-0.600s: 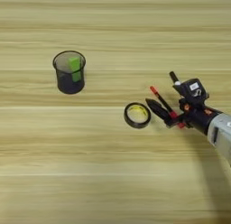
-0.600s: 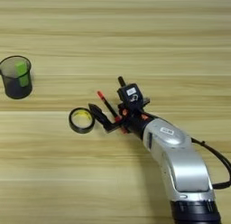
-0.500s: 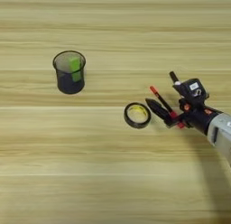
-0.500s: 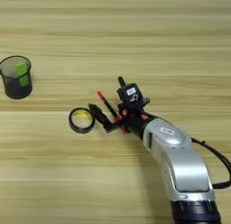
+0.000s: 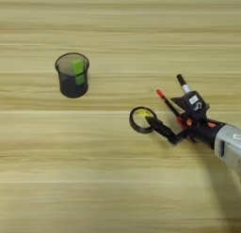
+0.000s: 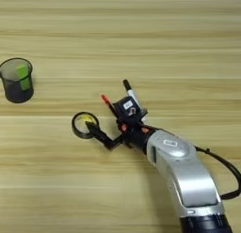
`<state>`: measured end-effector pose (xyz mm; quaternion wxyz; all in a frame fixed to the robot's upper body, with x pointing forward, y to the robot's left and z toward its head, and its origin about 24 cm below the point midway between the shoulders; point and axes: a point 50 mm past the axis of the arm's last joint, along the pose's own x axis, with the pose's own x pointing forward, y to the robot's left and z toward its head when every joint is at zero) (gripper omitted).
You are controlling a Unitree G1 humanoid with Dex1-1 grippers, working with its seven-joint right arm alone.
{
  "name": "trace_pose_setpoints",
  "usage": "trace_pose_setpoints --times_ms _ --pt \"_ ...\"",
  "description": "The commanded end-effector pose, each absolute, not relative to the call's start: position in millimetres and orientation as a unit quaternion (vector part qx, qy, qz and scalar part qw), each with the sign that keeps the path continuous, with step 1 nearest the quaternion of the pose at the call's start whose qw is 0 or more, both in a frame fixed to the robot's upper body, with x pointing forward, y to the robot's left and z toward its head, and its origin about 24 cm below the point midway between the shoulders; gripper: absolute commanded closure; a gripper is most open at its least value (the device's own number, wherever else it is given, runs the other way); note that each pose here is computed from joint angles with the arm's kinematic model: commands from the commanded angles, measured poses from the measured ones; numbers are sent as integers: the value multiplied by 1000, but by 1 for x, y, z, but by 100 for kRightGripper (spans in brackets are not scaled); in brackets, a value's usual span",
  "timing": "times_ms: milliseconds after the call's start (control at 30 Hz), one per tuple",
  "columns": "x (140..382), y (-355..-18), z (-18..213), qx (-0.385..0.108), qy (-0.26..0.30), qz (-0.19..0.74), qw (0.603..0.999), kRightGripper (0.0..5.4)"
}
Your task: Move the objects on the table
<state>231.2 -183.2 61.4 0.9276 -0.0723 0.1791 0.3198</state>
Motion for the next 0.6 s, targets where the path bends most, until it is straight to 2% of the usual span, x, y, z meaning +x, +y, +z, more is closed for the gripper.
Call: trace_pose_setpoints --times_ms 33,600 --pt "236 -179 79 -117 129 342 924 4" --pt "246 -168 55 -105 149 364 914 4"
